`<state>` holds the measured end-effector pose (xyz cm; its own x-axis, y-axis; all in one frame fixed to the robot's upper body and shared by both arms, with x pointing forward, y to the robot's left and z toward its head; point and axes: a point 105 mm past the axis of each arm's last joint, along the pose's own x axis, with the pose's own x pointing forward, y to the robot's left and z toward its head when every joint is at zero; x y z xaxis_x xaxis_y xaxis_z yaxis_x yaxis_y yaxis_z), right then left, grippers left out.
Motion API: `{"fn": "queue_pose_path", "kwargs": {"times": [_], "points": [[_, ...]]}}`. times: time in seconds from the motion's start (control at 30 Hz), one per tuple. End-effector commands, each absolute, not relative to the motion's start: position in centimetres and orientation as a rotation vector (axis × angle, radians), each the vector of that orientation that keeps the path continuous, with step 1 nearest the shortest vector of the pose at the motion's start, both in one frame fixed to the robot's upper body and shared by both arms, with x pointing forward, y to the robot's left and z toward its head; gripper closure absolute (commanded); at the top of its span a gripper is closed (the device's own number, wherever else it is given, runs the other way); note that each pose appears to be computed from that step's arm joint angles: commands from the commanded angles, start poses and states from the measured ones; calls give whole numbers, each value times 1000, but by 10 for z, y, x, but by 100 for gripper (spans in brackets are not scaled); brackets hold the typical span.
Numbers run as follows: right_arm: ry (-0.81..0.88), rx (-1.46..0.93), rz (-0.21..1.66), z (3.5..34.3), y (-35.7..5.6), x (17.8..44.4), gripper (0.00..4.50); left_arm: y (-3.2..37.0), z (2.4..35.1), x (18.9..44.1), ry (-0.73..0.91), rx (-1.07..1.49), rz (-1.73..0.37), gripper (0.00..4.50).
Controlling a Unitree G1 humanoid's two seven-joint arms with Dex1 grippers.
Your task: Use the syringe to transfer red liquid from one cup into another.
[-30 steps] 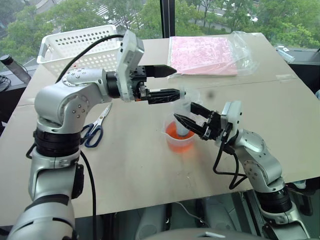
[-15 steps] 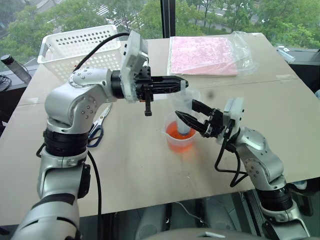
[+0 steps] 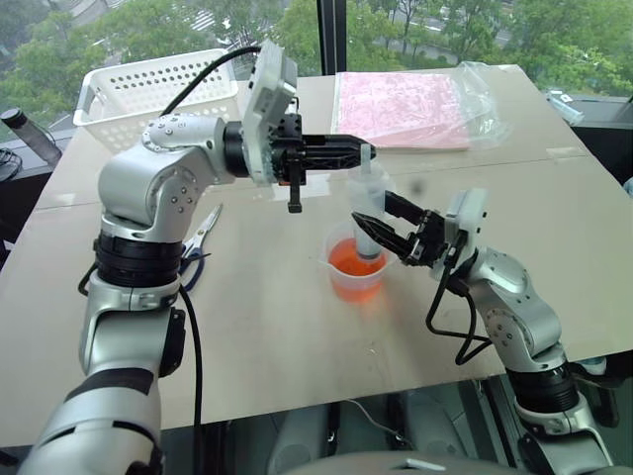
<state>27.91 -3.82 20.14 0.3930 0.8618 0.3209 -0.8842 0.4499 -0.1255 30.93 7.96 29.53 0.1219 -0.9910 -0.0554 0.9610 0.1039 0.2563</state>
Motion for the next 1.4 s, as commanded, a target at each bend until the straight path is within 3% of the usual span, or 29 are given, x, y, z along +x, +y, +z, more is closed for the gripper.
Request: {"fn": "queue_pose_path", "kwargs": {"times": [0.03,0.27,0.43,0.47,0.63,0.9,1.17,1.4], "points": [[-313,55,1192,188,-29,269,304,95,331,309,-293,309,-1352,450],[-320,57,1193,189,-29,269,304,98,329,310,-284,312,-1345,450],[-383,82,1187,214,-29,269,304,106,313,306,-194,240,-1374,450],[-396,96,1192,222,-29,268,304,110,309,305,-182,233,-1369,386],[-417,150,1217,244,-29,261,304,130,306,299,-151,115,-1333,181],[-429,163,1193,260,-39,259,305,164,263,268,-3,68,-1215,179],[-475,224,1151,280,-56,258,306,191,219,221,110,50,-1080,179],[-515,256,1098,306,-65,272,306,194,221,223,55,34,-992,179]]}}
